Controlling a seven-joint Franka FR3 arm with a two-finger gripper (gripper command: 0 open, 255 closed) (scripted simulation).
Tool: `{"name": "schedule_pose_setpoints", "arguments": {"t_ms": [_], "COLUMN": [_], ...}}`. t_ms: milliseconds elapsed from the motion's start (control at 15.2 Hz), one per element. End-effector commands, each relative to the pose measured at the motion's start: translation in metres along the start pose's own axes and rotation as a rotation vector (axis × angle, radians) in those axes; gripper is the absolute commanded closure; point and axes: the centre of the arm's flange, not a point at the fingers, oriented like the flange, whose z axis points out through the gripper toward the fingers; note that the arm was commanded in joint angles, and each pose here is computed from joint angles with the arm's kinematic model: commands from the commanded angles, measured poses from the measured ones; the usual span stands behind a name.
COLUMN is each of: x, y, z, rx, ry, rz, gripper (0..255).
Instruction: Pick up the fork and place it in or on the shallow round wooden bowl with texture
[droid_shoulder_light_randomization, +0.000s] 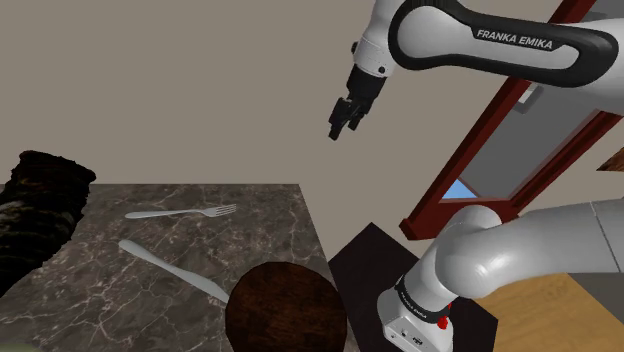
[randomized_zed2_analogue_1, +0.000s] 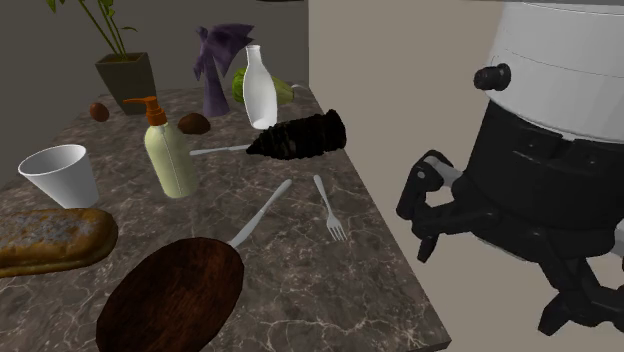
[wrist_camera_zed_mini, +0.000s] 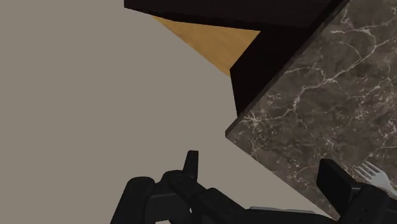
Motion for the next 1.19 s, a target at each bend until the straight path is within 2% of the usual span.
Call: {"name": "schedule_pose_setpoints", "arguments": {"t_ms": [0, 594, 1122], "x": [0.019, 0.088, 0.132], "y": [-0.017, -0.096, -0.178], "z": [0.012, 0.073, 0.128], "rx": [0.002, 0.011, 0.019], "ry": [-0.006, -0.04, -0.069], "rz": [-0.052, -0.276, -0.476], "gripper": [0, 0, 0]}}
